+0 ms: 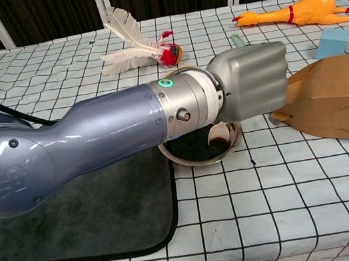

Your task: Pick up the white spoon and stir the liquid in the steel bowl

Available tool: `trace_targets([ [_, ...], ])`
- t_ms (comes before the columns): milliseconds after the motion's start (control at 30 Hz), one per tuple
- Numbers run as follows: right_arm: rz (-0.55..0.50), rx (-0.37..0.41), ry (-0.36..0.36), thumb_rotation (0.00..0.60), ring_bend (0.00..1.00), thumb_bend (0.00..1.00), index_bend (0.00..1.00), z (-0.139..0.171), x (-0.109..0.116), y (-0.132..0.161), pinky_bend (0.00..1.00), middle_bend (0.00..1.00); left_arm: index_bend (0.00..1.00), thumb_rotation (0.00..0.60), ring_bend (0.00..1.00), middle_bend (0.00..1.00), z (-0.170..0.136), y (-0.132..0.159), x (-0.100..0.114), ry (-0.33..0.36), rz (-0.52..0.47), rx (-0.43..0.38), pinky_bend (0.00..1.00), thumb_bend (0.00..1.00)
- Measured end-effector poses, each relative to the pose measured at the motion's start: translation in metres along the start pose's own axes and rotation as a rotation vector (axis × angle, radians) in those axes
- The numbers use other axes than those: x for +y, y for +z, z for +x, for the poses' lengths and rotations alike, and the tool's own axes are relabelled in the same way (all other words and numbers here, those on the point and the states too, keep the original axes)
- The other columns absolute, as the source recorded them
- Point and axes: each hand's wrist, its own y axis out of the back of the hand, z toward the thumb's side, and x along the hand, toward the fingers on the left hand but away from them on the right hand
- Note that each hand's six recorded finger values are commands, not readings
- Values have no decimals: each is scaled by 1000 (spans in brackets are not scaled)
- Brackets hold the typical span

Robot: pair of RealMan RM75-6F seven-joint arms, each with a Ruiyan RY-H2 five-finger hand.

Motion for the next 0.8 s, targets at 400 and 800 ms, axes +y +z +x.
trace_targets([
  [400,5,7,8,600,139,213,0,-1,-3,2,255,95,745,600,1000,1000,-23,-4,5,-10,-75,-10,944,511],
  [800,5,10,16,600,139,212,0,-1,-6,4,255,94,745,600,1000,1000,-49,-11,-12,-64,-102,-9,946,511],
])
